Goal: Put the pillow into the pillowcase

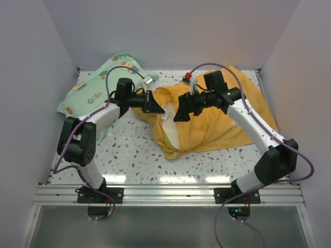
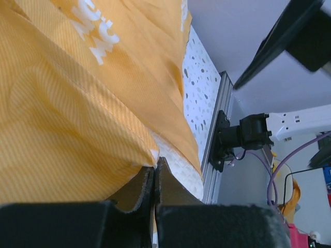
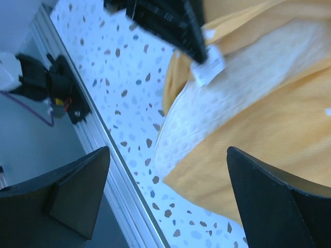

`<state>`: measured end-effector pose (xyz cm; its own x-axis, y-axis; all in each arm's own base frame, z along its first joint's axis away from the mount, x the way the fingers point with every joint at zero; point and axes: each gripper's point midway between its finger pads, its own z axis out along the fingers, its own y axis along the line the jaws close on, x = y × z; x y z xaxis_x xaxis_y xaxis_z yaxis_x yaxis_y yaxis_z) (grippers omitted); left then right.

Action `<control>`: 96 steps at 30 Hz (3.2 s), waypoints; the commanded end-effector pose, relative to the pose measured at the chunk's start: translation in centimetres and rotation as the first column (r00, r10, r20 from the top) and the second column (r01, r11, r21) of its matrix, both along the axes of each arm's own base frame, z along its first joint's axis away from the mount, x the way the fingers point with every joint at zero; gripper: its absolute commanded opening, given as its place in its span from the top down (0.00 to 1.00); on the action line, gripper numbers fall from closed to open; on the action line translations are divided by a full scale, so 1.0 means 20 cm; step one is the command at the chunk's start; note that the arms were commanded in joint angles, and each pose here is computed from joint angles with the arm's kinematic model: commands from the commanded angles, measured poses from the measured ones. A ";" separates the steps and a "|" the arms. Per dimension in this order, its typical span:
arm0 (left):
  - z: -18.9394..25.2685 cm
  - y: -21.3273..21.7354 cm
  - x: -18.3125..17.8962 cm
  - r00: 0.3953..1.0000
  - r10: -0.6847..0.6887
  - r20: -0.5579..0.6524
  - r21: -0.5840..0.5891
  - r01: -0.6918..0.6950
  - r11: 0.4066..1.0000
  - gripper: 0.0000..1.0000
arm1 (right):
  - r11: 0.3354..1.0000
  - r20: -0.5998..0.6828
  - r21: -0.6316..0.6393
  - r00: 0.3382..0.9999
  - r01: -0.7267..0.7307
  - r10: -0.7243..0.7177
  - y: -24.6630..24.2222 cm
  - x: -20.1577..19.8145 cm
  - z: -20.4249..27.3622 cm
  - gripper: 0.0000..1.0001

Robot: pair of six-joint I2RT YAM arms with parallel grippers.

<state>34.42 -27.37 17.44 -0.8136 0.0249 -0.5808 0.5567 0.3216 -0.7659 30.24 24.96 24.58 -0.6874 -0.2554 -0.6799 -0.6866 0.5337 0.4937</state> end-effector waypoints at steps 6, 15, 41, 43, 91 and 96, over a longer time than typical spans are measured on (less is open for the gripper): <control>0.14 -0.01 0.00 1.000 0.011 0.023 -0.103 -0.009 0.995 1.00 | 0.962 0.000 -0.259 0.996 -0.090 0.094 0.07 -0.27 -0.54 0.01; 0.14 0.00 -0.05 1.000 0.000 -0.029 -0.115 -0.003 0.993 1.00 | 0.930 0.082 -0.363 0.996 0.048 -0.020 0.19 -0.09 -0.76 0.14; 0.79 -0.01 -0.53 0.902 -0.432 0.021 -0.281 0.420 0.863 1.00 | 0.870 0.094 -0.161 0.885 0.466 -0.456 0.34 0.46 -0.97 1.00; 0.91 -0.03 -0.48 0.908 -0.413 0.071 -0.290 0.415 0.862 1.00 | 0.889 0.072 -0.174 0.906 0.423 -0.417 0.39 0.37 -1.03 1.00; -0.10 0.28 -0.54 0.956 -0.002 0.295 0.415 -0.126 0.901 0.11 | 0.989 -0.234 -0.130 0.972 -0.065 0.033 0.45 -0.16 -0.72 0.52; -0.25 0.15 -0.52 0.977 0.024 0.211 0.448 -0.118 0.886 0.31 | 0.988 -0.264 -0.141 0.964 -0.070 0.031 0.44 -0.18 -0.78 0.59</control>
<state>21.77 -23.40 13.64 -0.6730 0.3369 -0.6584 0.7004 0.5764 -0.4210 27.56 33.48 9.17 -0.8022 -0.3754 -0.4643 -0.5921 0.6005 0.5374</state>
